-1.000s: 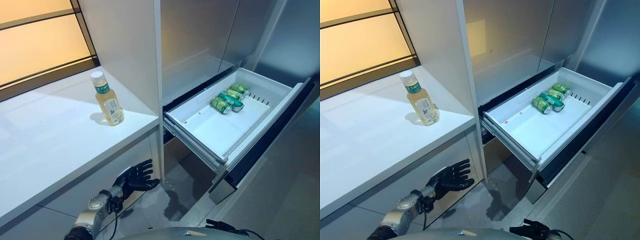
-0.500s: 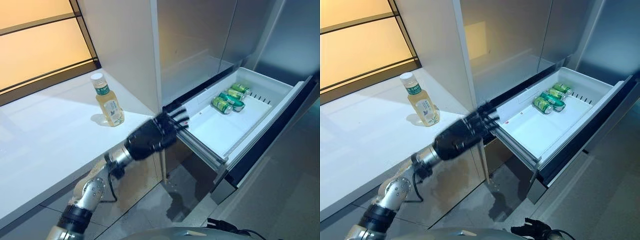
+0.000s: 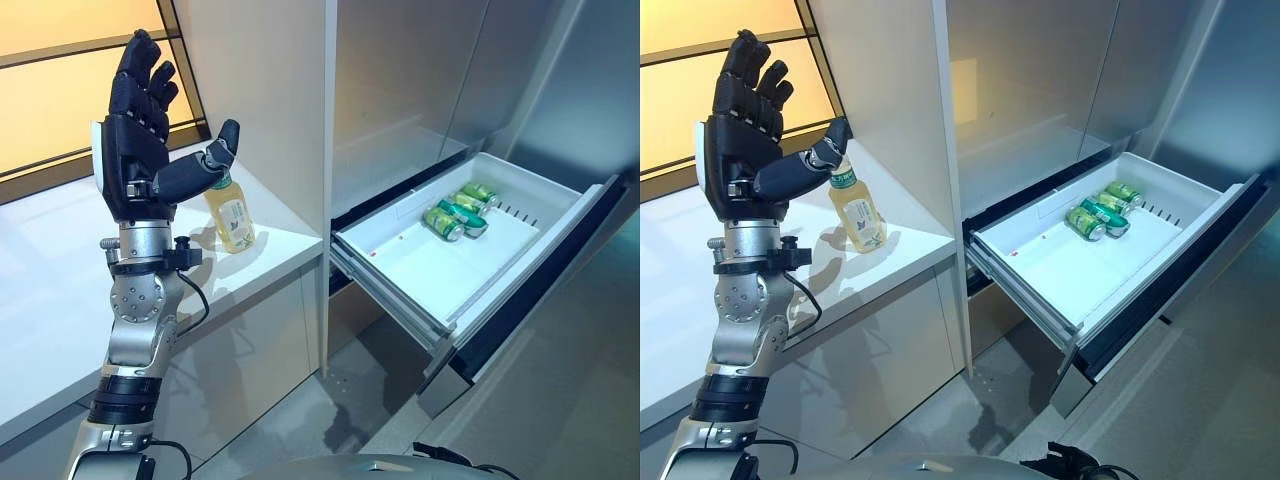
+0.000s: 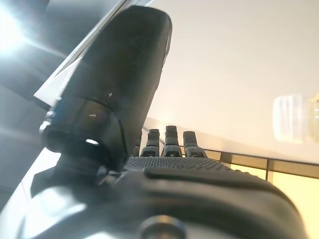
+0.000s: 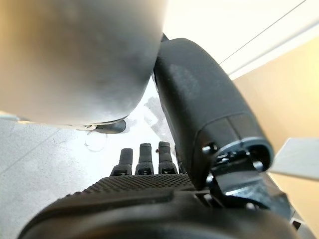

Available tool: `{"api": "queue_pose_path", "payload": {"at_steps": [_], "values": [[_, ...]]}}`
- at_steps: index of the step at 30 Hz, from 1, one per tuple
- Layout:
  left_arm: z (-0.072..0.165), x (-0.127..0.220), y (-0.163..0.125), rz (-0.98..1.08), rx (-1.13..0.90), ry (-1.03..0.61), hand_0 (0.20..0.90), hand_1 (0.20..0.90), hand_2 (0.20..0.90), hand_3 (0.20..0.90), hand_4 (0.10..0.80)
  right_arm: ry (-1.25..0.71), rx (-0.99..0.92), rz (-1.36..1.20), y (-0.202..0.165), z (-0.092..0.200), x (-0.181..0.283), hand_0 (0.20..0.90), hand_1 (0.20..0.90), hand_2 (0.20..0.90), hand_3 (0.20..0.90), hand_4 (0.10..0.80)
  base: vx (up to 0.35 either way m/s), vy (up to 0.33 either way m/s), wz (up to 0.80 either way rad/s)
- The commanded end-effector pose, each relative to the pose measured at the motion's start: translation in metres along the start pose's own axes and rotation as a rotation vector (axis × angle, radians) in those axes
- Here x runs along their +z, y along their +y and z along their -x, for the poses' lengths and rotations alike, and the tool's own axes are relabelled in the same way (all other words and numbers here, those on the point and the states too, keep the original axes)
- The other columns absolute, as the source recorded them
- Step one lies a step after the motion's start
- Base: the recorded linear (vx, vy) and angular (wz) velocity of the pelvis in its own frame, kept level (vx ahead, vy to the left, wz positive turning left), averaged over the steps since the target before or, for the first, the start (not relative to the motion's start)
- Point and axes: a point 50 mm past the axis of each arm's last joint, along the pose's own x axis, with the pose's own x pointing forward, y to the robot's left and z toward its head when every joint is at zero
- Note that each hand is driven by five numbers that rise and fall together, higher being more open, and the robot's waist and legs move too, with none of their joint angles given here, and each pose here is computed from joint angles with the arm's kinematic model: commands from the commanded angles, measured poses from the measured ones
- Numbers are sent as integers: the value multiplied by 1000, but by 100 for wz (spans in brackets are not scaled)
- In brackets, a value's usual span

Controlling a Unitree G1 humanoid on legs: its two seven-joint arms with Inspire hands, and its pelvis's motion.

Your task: Put drinks into fridge and close the fridge

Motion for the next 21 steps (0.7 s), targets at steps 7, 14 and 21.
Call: {"api": "queue_pose_path", "payload": {"at_steps": [7, 14, 21], "values": [[-30, 3, -8, -129, 6, -76, 900, 900, 900, 900, 800, 20, 56, 42, 15, -3, -2, 900, 900, 900, 900, 800, 4, 2, -1], [-27, -18, -3, -193, 50, 18, 900, 900, 900, 900, 800, 25, 57, 51, 13, -3, 0, 900, 900, 900, 900, 800, 0, 0, 0], [-25, -26, 6, -262, 114, 26, 900, 900, 900, 900, 800, 32, 54, 54, 11, -2, -3, 900, 900, 900, 900, 800, 2, 1, 0]]}}
